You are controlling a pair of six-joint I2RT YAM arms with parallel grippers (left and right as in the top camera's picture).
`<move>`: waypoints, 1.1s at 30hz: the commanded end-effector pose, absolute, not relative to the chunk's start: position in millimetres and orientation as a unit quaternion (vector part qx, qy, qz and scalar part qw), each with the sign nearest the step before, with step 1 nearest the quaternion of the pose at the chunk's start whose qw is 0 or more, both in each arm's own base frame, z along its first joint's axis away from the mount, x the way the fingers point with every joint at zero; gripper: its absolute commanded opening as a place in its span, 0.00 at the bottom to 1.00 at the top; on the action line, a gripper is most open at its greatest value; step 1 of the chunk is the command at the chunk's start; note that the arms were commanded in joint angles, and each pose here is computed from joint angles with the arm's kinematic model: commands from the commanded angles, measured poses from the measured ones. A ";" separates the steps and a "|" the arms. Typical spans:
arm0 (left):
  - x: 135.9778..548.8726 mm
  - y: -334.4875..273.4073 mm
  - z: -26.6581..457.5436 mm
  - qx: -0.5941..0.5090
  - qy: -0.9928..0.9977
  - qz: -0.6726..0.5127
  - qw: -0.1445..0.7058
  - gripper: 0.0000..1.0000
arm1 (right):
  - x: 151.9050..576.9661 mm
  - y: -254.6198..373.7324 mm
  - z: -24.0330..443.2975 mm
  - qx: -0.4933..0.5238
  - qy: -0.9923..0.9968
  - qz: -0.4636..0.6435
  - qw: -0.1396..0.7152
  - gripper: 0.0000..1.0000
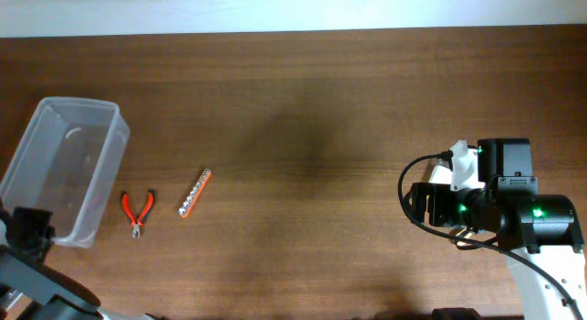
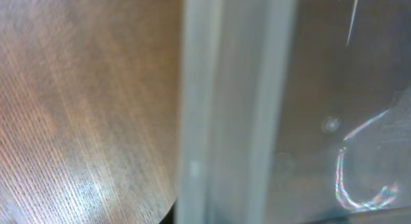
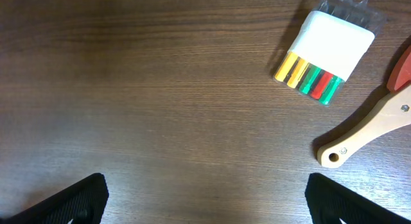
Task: Pack container
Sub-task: 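Grasp the container rim with the left gripper and drag it to table center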
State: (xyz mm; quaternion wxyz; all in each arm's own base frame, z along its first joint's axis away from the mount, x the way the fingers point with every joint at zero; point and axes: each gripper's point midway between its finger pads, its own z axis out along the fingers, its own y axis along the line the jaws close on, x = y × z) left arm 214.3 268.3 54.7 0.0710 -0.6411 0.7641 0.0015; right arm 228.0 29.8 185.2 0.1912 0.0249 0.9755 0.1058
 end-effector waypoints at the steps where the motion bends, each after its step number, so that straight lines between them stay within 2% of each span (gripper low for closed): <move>1: 256.3 266.9 106.2 -0.573 0.806 -0.010 0.146 0.02 | 230.7 29.3 195.5 0.018 0.972 0.101 0.209 0.99; 8: 319.1 226.2 176.0 -0.455 0.865 -0.013 0.213 0.02 | 237.2 20.1 207.7 0.022 0.970 0.075 0.230 0.99; 13: 371.5 153.8 206.4 -0.323 0.910 -0.078 0.248 0.02 | 243.2 16.6 225.9 0.023 0.965 0.066 0.255 0.99; 16: 385.7 105.5 207.0 -0.240 0.936 -0.087 0.241 0.02 | 244.0 9.9 233.1 0.031 0.963 0.048 0.262 0.99; 23: 392.1 2.3 201.4 -0.077 0.970 -0.086 0.214 0.02 | 242.8 -3.3 241.2 0.054 0.962 0.015 0.268 0.99; 30: 374.3 -81.9 190.8 0.035 0.979 -0.076 0.186 0.02 | 239.7 -7.3 239.6 0.061 0.963 0.010 0.262 0.98; 33: 370.0 -104.5 179.6 0.050 0.980 -0.059 0.185 0.02 | 233.5 -14.4 236.3 0.076 0.966 0.005 0.248 0.99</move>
